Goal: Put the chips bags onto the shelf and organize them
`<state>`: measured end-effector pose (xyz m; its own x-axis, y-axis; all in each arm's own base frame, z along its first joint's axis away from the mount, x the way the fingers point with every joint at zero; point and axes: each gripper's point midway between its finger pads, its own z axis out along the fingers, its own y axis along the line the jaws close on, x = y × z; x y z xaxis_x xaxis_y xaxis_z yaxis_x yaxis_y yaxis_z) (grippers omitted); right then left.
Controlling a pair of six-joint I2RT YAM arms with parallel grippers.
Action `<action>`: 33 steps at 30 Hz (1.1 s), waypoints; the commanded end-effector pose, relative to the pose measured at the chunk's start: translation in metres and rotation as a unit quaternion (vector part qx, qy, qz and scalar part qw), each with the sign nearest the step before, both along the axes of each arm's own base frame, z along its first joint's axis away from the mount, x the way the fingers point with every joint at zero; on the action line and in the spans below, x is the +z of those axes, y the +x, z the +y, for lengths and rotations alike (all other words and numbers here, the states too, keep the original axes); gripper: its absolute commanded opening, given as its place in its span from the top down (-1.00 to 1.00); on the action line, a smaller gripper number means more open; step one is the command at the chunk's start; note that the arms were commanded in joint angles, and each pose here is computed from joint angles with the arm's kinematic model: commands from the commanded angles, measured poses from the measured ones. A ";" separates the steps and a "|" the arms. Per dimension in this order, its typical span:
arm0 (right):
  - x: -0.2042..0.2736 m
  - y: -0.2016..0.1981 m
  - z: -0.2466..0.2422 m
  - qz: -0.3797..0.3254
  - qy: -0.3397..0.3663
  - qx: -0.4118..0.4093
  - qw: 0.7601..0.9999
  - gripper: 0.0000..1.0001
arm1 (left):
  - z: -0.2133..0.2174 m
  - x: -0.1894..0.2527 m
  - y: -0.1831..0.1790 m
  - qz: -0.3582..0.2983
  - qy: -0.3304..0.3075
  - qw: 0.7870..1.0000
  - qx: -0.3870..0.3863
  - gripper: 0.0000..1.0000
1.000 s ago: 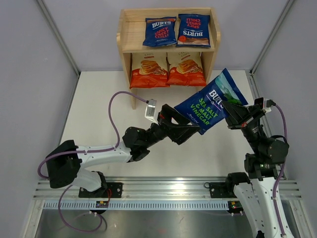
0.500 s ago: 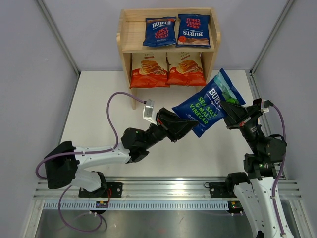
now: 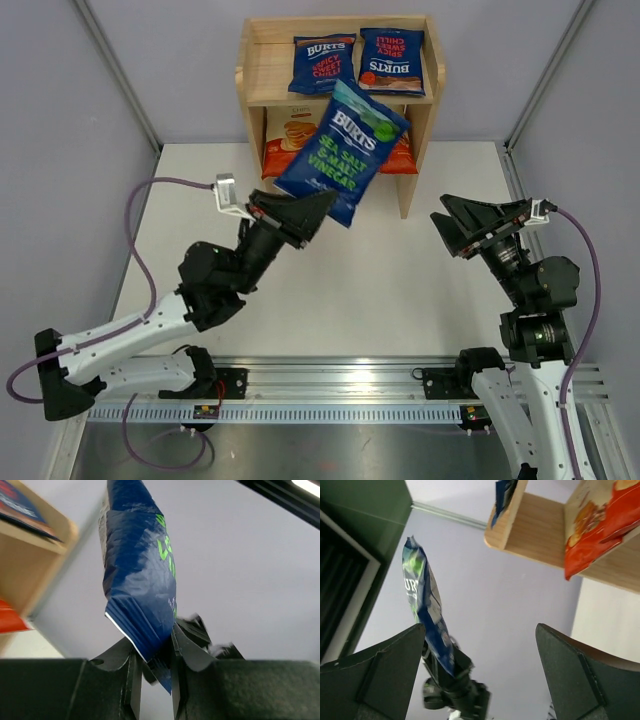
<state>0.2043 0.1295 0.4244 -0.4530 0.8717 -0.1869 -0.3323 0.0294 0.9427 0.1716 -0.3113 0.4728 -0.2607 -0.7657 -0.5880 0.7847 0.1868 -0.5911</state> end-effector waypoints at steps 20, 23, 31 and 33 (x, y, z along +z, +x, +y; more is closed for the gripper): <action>-0.011 -0.032 -0.004 -0.010 -0.092 -0.024 0.995 -0.99 | 0.127 0.069 0.240 0.157 0.209 0.901 0.347 0.96; -0.016 -0.035 -0.002 -0.009 -0.094 -0.016 0.995 -0.99 | 0.123 0.068 0.259 0.149 0.232 0.890 0.362 0.99; -0.017 -0.045 0.004 -0.021 -0.094 0.007 0.995 -0.99 | 0.110 0.041 0.289 0.166 0.256 0.883 0.358 1.00; -0.016 -0.046 0.005 -0.022 -0.092 0.011 0.995 -0.99 | 0.106 0.030 0.291 0.178 0.257 0.884 0.348 1.00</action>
